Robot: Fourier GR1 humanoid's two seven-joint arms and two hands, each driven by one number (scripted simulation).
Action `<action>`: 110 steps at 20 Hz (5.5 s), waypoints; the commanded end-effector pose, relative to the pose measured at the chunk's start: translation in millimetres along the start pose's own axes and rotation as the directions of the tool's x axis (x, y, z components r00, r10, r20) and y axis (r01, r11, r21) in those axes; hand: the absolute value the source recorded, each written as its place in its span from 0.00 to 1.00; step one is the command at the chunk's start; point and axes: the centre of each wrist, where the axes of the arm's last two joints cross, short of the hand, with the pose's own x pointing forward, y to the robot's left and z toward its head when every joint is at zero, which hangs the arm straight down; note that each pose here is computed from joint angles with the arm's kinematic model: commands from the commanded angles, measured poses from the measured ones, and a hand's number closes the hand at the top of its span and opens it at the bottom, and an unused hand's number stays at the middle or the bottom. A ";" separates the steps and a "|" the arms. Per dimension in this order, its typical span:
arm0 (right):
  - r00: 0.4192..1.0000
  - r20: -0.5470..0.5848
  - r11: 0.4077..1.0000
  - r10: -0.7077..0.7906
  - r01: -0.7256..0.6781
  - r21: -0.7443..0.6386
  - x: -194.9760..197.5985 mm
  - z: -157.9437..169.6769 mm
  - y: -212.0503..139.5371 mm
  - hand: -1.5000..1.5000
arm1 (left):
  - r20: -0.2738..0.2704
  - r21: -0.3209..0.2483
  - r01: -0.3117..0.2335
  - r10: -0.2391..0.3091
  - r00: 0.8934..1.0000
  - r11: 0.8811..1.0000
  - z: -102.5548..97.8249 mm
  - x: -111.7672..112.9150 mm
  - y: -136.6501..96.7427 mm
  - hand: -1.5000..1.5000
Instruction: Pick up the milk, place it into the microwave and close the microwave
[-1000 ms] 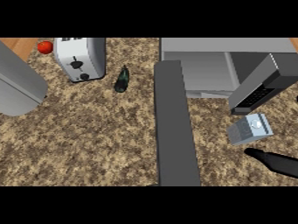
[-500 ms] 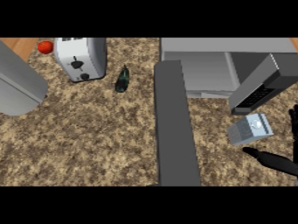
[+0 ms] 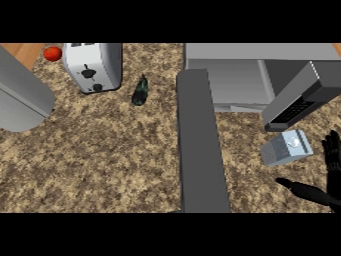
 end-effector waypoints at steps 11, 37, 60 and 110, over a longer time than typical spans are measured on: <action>1.000 -0.005 0.999 0.009 -0.009 0.041 -65.4 -17.5 12.1 0.00 | 0.054 -0.064 -0.063 0.066 0.996 0.996 12.4 21.8 -5.7 0.00; 0.957 0.117 0.944 -0.265 0.233 0.233 -76.4 -15.0 82.1 1.00 | 0.036 -0.067 -0.086 0.089 0.995 0.994 18.1 25.3 13.1 0.00; 0.966 0.213 0.948 -0.144 0.073 0.309 14.4 -125.1 146.8 1.00 | -0.007 -0.068 -0.078 0.078 0.997 0.995 7.8 5.8 27.2 0.00; 0.944 0.222 0.970 0.244 -0.238 -0.053 113.0 -228.5 62.5 1.00 | 0.035 -0.184 -0.033 0.040 0.999 0.982 -47.4 1.4 35.8 0.00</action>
